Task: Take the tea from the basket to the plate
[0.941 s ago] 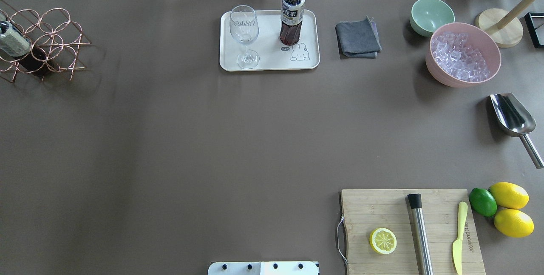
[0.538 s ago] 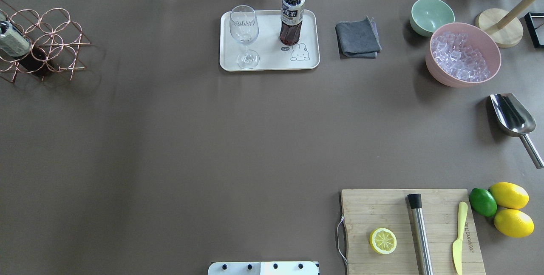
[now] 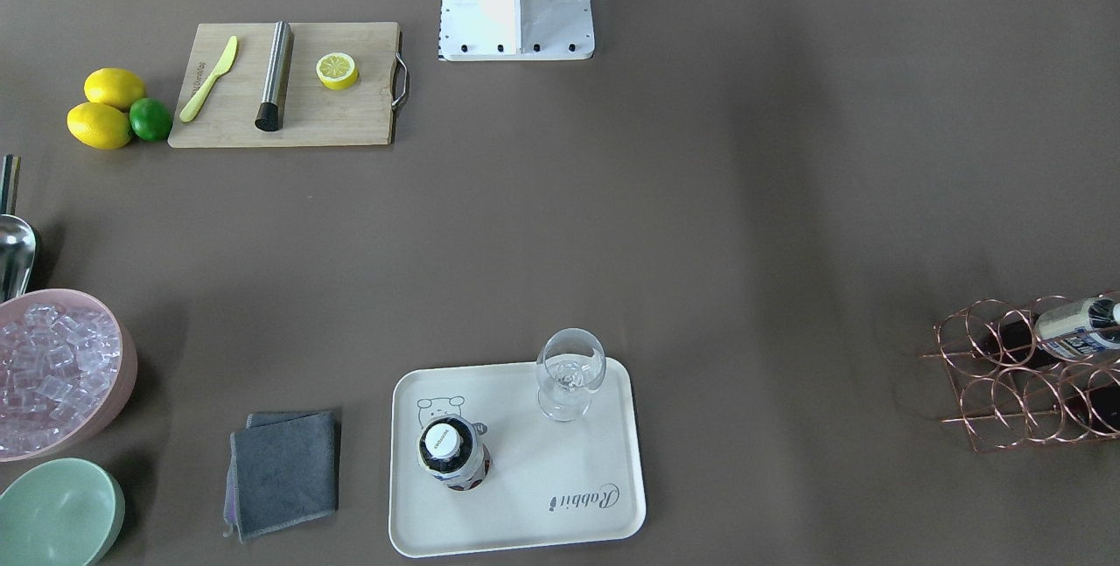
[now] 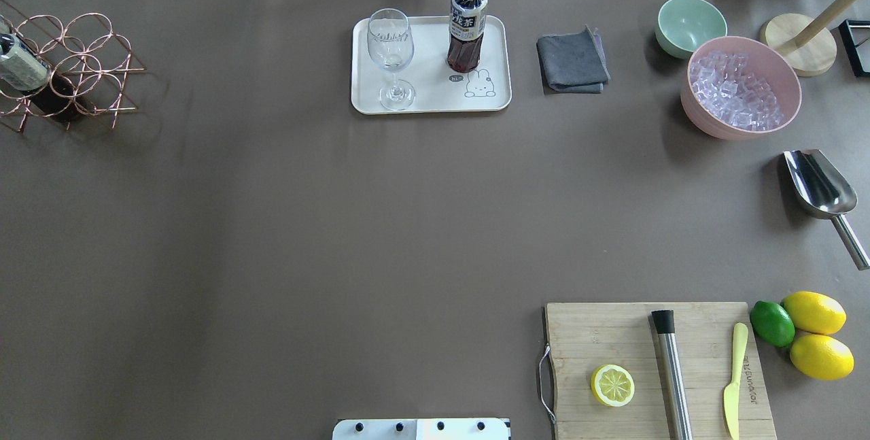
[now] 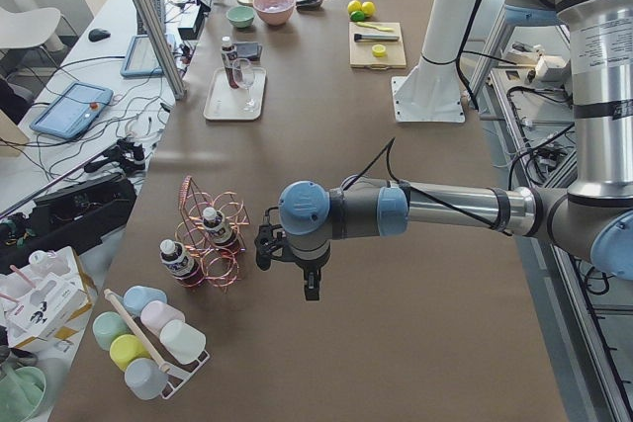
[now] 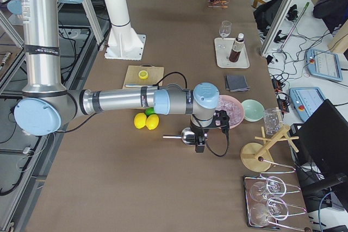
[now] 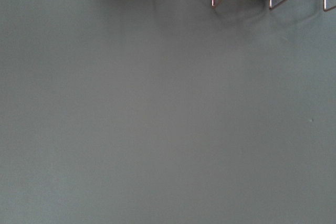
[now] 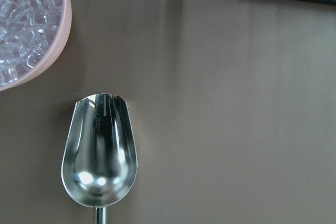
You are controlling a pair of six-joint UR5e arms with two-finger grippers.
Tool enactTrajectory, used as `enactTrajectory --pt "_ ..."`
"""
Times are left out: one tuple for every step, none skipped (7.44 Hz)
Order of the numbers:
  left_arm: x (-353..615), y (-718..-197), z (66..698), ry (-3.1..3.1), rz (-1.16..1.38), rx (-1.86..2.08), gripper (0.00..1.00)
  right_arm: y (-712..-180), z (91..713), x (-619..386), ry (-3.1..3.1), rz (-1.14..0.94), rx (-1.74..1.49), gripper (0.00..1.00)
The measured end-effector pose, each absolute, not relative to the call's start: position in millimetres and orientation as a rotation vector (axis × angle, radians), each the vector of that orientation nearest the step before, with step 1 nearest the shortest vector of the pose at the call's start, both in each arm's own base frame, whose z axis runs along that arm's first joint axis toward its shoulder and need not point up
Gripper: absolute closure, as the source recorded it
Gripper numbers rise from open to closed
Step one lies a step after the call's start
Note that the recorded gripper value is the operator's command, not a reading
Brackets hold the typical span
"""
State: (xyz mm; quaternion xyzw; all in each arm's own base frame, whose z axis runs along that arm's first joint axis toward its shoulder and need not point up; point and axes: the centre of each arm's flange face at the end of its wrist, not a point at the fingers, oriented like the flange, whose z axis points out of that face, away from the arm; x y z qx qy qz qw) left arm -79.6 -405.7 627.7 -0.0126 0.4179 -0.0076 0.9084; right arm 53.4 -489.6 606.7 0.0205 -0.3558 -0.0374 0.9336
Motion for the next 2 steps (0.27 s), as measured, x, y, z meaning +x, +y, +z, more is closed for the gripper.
enactTrajectory --pt "-80.1 -405.2 628.4 0.862 -0.012 -0.026 0.02 -489.9 606.3 53.4 -0.728 -0.076 0.043 0.0" --pt "-80.3 -405.1 628.8 0.862 -0.011 -0.026 0.02 -489.8 605.9 53.3 -0.728 -0.076 0.043 0.0"
